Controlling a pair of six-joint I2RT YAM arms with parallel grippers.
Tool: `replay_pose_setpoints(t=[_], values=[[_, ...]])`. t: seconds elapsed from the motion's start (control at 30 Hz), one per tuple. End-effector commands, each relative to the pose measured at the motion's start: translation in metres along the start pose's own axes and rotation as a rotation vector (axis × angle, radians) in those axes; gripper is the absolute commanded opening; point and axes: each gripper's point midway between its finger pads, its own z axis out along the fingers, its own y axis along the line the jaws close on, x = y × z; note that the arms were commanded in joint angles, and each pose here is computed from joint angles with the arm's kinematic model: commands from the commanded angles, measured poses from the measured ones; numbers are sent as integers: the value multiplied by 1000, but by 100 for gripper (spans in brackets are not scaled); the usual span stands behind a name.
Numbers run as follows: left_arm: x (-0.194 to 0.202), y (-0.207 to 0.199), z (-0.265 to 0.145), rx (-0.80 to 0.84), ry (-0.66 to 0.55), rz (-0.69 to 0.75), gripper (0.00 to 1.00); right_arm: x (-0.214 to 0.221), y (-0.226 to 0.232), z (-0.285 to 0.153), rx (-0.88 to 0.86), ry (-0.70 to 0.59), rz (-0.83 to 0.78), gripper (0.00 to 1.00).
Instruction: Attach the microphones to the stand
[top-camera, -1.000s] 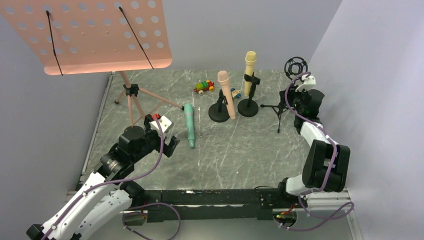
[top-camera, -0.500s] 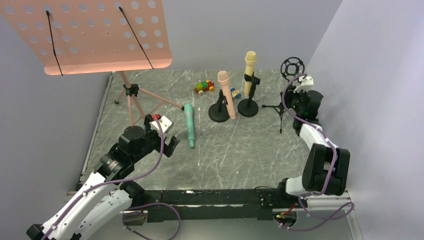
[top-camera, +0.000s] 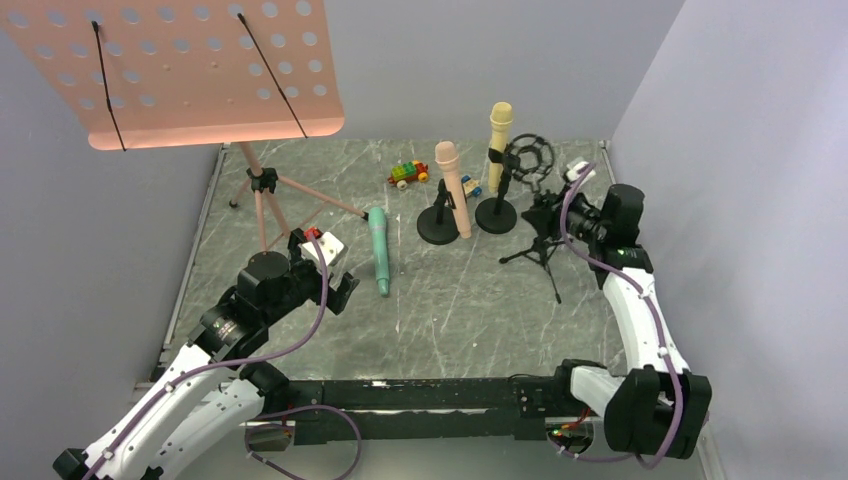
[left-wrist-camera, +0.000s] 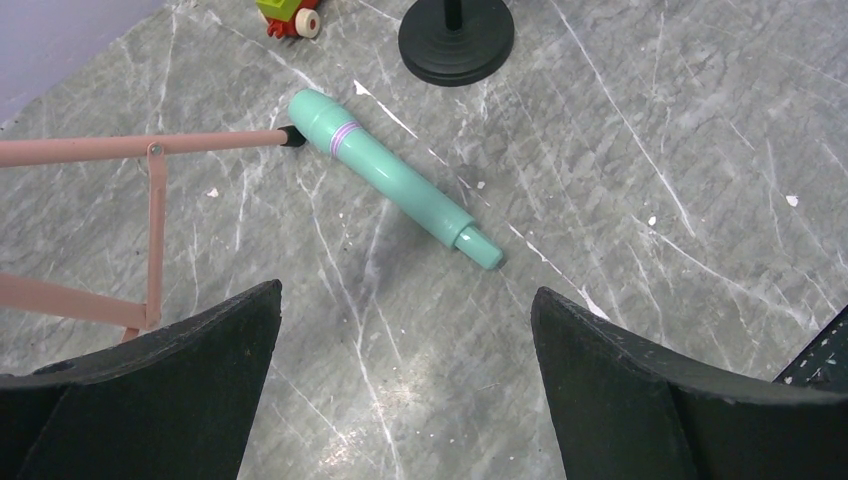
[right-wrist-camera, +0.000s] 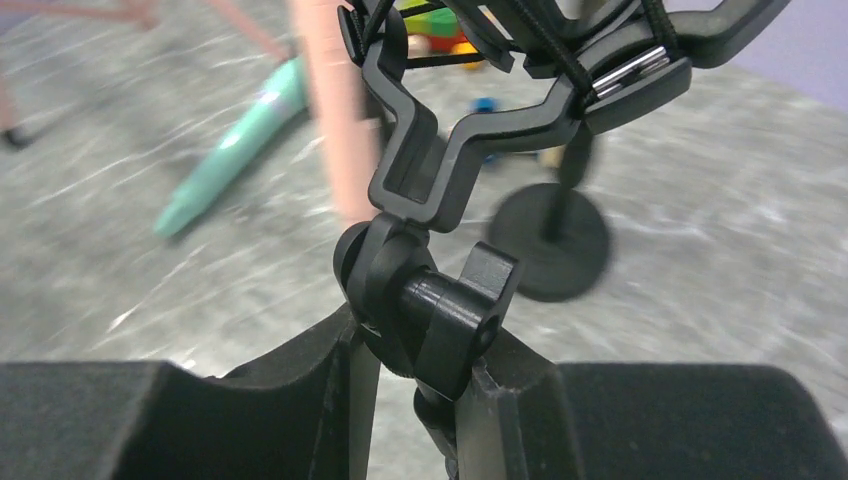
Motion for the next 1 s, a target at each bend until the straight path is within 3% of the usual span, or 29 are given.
replay_pose_setpoints(t=[0.0,0.17,0.37,0.63,0.97], values=[[-6,1,2,-3,-31,7,99,-30,74,-8,-304,-47,-106,1],[-7,-1,3,12,-40,11,99,-50,120,11,-505,-67,-71,1],[-4,3,3,-11,-38,14,99,-69,146,33,-607,-120,-52,1],[4,4,9,-16,-2,15,99,-39,161,63,-611,-106,-61,3],[8,5,12,-19,18,14,99,17,178,47,-675,-51,-123,9]])
